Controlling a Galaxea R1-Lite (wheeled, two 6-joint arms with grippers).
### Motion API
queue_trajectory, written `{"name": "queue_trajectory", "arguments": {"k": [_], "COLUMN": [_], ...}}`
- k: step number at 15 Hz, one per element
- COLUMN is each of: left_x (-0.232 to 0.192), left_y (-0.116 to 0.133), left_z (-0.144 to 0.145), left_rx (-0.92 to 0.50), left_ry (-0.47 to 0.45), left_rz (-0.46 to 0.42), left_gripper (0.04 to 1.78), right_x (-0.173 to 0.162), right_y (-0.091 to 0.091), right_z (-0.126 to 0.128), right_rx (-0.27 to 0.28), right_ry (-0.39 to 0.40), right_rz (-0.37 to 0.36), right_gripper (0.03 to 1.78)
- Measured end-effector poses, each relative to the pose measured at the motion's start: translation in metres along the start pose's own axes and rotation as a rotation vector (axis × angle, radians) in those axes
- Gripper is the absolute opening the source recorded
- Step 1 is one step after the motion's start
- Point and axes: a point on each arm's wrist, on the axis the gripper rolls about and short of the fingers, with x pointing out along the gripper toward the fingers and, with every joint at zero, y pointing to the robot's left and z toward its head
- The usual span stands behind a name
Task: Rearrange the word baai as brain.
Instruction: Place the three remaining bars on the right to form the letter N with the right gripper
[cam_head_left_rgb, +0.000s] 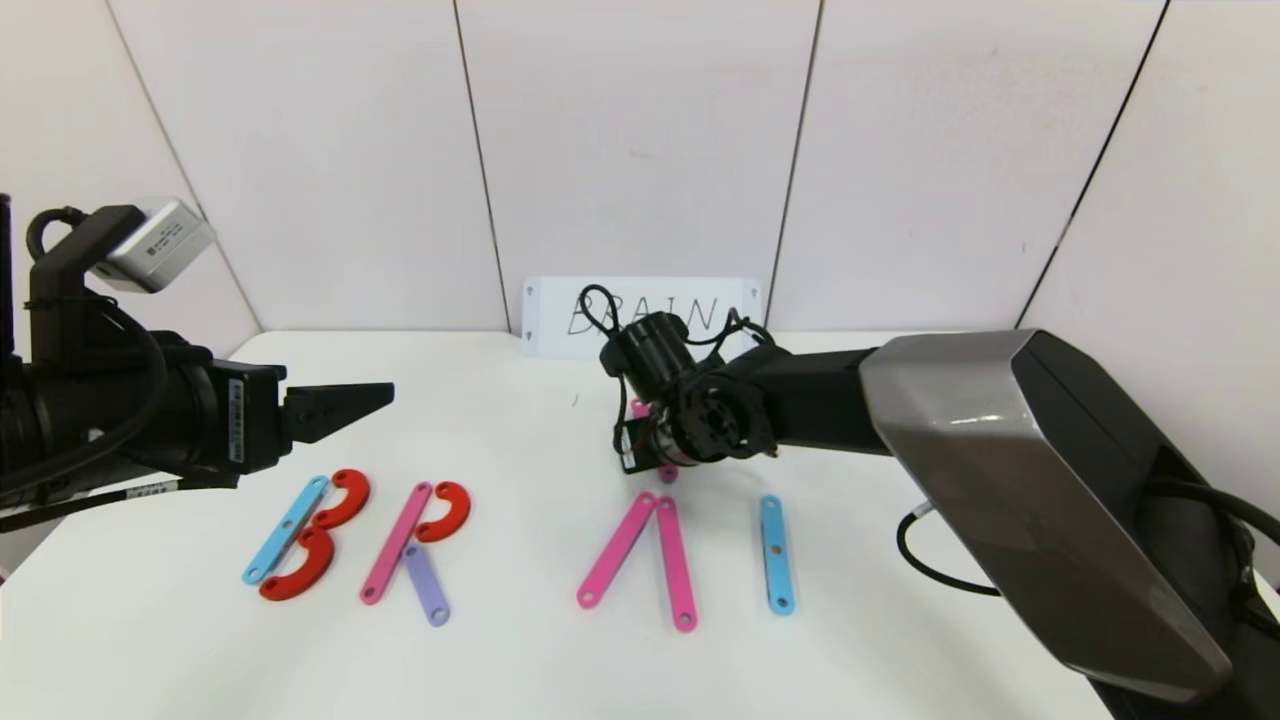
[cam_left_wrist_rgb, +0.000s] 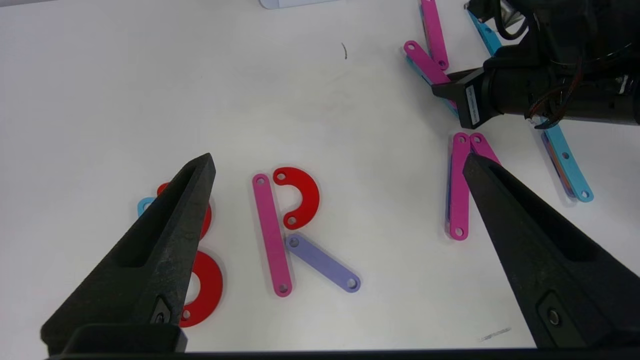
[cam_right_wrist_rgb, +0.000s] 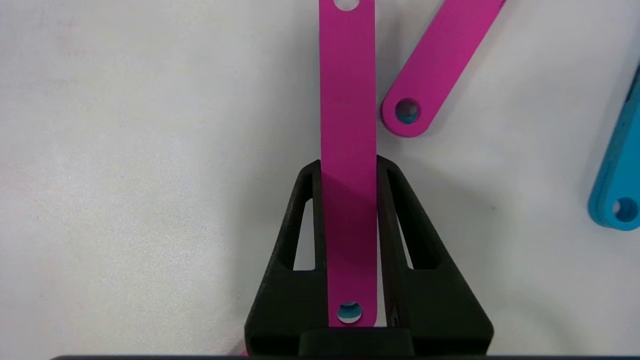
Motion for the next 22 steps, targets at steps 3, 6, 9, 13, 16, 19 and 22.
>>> {"name": "queue_trajectory", "arguments": {"k": [3, 6, 9, 13, 16, 19, 22], "left_x": [0.0, 0.0, 0.0, 0.001, 0.003, 0.003, 0.003], "left_y": [-0.003, -0.004, -0.004, -0.004, -0.004, -0.004, -0.004], "left_z": [-0.002, -0.003, -0.003, -0.003, -0.003, -0.003, -0.003], "left_rx": [0.005, 0.008, 0.009, 0.008, 0.008, 0.007, 0.007], "left_ry": [0.006, 0.008, 0.008, 0.011, 0.016, 0.018, 0.018], "left_rz": [-0.014, -0.02, -0.022, -0.022, -0.023, -0.023, -0.024], "left_gripper": [1.73, 1.73, 1.73, 1.73, 1.73, 1.73, 1.73], "right_x": [-0.003, -0.005, -0.015, -0.05, -0.087, -0.118, -0.144], "right_y": [-0.009, -0.02, -0.037, -0.076, -0.103, -0.116, -0.117], "right_z": [0.007, 0.013, 0.026, 0.049, 0.05, 0.024, -0.018], "right_rx": [0.019, 0.041, 0.077, 0.14, 0.166, 0.163, 0.186], "right_ry": [-0.018, -0.037, -0.069, -0.12, -0.118, -0.06, 0.017], "right_rz": [-0.015, -0.046, -0.08, -0.147, -0.195, -0.234, -0.247], "right_gripper": [0.3, 0.3, 0.3, 0.3, 0.3, 0.3, 0.3]}}
